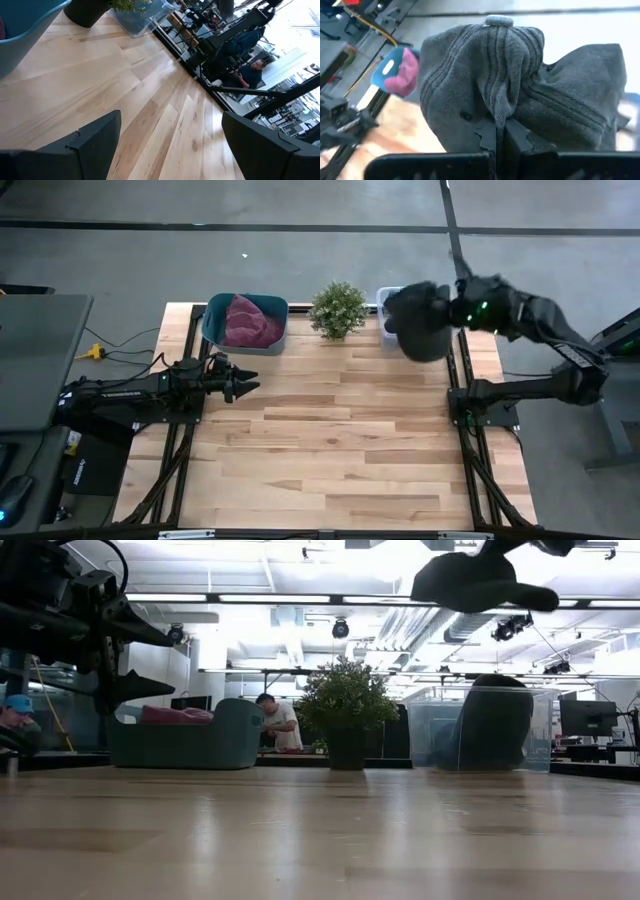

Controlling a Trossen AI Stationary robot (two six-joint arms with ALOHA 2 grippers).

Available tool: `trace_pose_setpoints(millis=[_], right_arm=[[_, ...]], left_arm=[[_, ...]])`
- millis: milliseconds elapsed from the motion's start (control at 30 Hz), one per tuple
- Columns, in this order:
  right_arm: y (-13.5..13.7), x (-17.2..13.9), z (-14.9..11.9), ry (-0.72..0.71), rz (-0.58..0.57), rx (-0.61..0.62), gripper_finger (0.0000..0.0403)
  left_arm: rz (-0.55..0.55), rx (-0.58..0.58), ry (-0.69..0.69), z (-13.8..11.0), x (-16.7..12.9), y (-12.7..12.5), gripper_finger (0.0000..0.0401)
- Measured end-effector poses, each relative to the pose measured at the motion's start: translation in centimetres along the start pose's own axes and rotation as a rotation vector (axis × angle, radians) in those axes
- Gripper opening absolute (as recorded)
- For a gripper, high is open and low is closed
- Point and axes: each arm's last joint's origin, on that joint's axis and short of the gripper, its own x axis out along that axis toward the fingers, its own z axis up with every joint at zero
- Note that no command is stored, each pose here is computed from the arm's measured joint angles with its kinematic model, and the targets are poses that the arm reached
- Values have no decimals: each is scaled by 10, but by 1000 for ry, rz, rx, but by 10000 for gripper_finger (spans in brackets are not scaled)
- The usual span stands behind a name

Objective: Pick & Place hat
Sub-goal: Put the black cap into the transparent bin

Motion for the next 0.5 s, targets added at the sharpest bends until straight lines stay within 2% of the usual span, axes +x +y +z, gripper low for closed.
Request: trace_pose_setpoints(millis=[233, 333, 500], right_arm=[[-3, -6, 39, 4, -92, -37, 0], [-4, 5, 51, 57, -148, -17, 0], [-5, 33, 71, 149, -179, 33, 0]], left_arm=[[0, 0, 0, 0, 0, 0, 337], [0, 0, 0, 0, 0, 0, 337], [0, 0, 0, 0, 0, 0, 337]])
